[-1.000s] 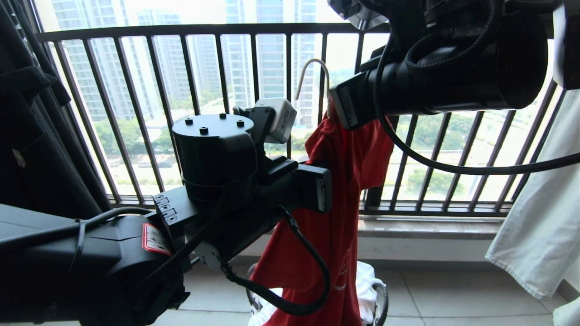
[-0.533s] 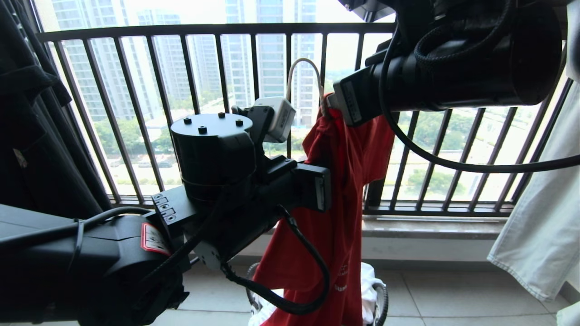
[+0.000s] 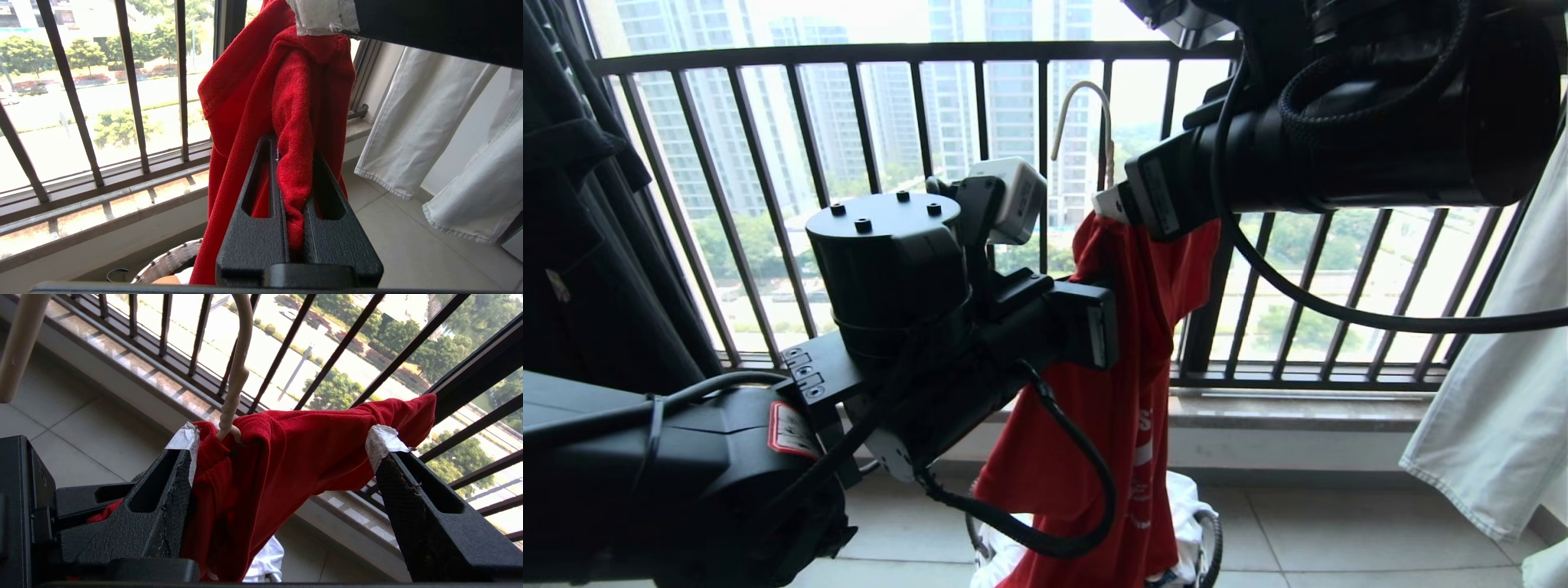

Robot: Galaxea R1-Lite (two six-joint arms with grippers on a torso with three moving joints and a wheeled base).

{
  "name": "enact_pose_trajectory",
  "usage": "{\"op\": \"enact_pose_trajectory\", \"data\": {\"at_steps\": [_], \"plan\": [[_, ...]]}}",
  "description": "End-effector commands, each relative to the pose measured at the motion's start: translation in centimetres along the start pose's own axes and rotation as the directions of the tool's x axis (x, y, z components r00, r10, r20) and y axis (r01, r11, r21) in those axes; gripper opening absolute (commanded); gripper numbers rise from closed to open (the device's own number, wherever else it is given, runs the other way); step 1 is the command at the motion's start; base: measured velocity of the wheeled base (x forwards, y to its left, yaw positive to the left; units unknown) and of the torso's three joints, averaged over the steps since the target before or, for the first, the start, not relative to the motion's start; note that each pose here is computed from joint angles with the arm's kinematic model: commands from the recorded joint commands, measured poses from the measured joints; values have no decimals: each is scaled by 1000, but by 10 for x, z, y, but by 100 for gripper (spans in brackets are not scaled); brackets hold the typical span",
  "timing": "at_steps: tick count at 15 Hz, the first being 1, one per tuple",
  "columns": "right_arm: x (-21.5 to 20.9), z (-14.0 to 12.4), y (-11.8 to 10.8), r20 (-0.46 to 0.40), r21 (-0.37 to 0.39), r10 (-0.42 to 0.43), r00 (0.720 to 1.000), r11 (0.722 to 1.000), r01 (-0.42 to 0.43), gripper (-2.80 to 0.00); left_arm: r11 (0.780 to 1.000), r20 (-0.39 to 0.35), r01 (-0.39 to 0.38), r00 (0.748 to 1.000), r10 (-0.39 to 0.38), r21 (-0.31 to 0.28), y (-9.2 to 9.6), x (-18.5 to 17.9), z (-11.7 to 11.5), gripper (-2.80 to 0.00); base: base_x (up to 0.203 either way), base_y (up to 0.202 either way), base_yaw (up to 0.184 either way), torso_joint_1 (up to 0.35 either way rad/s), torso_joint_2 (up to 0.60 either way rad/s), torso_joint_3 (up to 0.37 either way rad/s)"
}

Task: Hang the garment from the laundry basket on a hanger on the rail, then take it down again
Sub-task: Hang the clothes on the clothes rack, then hang the clothes rack on the clothesline

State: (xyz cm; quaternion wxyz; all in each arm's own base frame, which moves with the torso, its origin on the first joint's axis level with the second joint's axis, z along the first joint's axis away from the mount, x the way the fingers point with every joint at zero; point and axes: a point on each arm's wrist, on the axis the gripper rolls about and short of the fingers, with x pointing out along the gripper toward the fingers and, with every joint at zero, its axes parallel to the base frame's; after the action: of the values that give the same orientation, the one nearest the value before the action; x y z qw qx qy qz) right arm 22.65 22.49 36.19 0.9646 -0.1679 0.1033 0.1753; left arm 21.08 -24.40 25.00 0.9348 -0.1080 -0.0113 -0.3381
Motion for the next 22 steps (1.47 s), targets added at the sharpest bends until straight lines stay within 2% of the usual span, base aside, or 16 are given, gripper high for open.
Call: {"op": "enact_pose_trajectory", "data": {"at_steps": [1, 5, 7, 8, 13, 14, 16, 18, 20, 22], "plan": [[-3, -2, -1, -5, -3, -1, 1000, 1000, 1, 0, 1000, 7, -2, 1000, 2, -2, 0, 0, 1, -280, 0, 0, 0, 0, 0, 0], [-20, 0, -10, 13, 6, -2, 1000, 1000, 2, 0, 1000, 12, -2, 1000, 2, -4, 1, -1, 2, -280, 0, 0, 0, 0, 0, 0], [-35, -6, -18, -17, -7, -25, 1000, 1000, 25, 0, 1000, 19, -9, 1000, 9, -9, 3, -1, 5, -280, 0, 0, 0, 0, 0, 0], [-45, -10, -23, -33, -16, -28, 999, 999, 28, -280, 1000, 27, -11, 1000, 12, -15, 5, -3, 8, -280, 0, 0, 0, 0, 0, 0], [-74, -17, -42, -51, -43, -41, 998, 998, 39, -280, 999, 63, -24, 998, 26, -30, 14, -17, 24, -280, 0, 0, 0, 0, 0, 0], [-78, -20, -44, -76, -59, -35, 997, 998, 30, -280, 999, 62, -9, 998, 12, -34, 17, -25, 27, -280, 0, 0, 0, 0, 0, 0], [-85, -24, -47, -106, -72, -1, 994, 997, -7, -280, 998, 22, 44, 999, -43, -34, 19, -40, 30, -280, 0, 0, 0, 0, 0, 0], [-87, -25, -50, -106, -84, 22, 994, 996, -31, -280, 995, -56, 99, 993, -100, -32, 22, -52, 32, -280, 0, 0, 0, 0, 0, 0], [-90, -24, -52, -93, -97, 54, 994, 993, -63, -280, 983, -132, 179, 974, -183, -42, 30, -62, 34, -280, 0, 0, 0, 0, 0, 0], [-89, -25, -53, -96, -98, 102, 990, 989, -112, -280, 966, -170, 254, 950, -260, -59, 37, -72, 39, -280, 0, 0, 0, 0, 0, 0]]}}
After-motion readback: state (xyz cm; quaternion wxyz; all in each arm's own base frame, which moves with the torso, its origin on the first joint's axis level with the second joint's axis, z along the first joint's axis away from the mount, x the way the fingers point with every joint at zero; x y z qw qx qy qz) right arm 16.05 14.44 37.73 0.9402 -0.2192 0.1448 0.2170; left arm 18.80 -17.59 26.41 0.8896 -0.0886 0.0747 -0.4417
